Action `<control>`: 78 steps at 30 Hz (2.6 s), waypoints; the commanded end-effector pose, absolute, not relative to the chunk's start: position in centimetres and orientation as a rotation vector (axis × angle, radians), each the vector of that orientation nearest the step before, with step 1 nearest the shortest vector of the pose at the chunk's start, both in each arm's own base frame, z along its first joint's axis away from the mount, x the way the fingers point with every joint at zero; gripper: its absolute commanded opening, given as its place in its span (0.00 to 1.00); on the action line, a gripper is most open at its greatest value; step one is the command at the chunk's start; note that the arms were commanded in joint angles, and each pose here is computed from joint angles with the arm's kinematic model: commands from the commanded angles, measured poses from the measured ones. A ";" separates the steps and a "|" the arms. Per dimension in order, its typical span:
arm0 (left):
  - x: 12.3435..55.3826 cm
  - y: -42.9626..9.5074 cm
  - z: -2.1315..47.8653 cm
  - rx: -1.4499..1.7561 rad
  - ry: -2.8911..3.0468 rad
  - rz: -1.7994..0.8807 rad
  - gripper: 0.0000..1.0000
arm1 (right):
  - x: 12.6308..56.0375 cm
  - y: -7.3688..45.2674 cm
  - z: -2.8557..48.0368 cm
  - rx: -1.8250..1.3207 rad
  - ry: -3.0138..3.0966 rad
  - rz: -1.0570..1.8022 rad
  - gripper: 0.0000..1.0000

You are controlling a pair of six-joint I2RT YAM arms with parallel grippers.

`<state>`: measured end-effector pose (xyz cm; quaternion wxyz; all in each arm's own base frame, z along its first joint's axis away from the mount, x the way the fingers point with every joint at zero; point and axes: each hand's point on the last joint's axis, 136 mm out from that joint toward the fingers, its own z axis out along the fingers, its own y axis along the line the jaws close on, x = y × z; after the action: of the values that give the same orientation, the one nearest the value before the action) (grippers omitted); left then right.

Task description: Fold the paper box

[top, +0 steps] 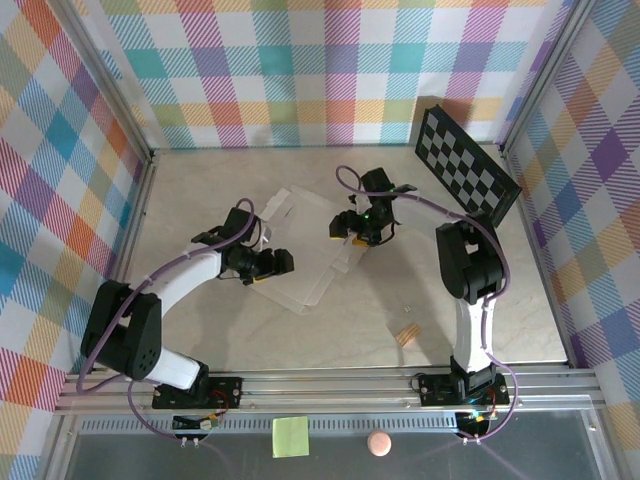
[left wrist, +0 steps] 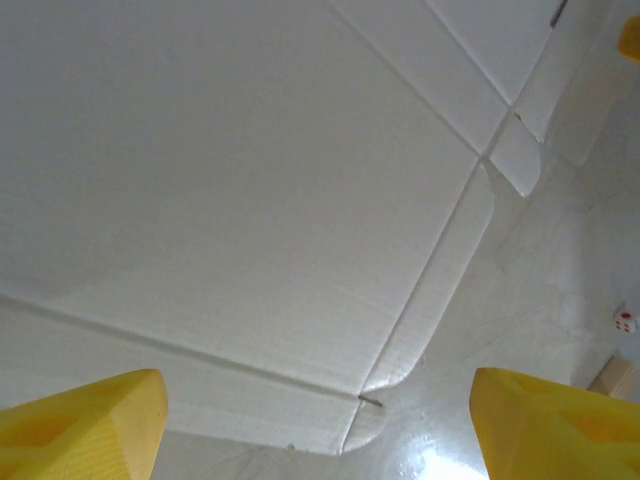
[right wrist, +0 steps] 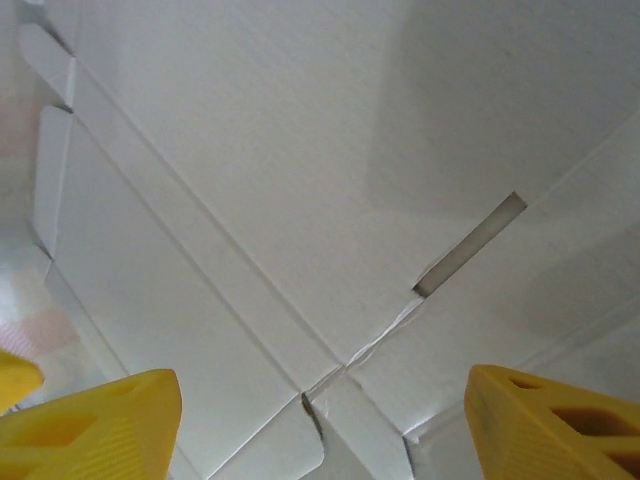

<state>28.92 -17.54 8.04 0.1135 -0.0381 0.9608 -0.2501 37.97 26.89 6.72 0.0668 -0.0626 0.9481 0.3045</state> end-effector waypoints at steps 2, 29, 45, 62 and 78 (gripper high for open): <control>29.9 -16.1 6.6 -0.114 2.880 -0.608 0.79 | 36.9 26.9 8.0 -0.180 2.845 0.975 0.75; 23.8 -18.9 2.1 -0.069 3.088 -0.853 0.79 | 38.8 24.2 1.3 -0.168 3.008 0.658 0.75; 18.4 -22.8 2.2 0.049 3.113 -0.970 0.80 | 39.2 23.6 1.5 -0.177 3.000 0.601 0.75; 20.2 -23.9 4.9 -0.037 2.946 -0.991 0.79 | 39.5 24.3 6.6 -0.258 2.872 0.674 0.75; 28.8 -18.8 8.7 -0.254 2.774 -0.745 0.78 | 38.5 31.2 8.9 -0.270 2.806 1.127 0.70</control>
<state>27.92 -20.41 8.40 0.1198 -0.0701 0.9530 -0.2695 39.21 28.38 8.49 0.0751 -0.0799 0.9378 0.3294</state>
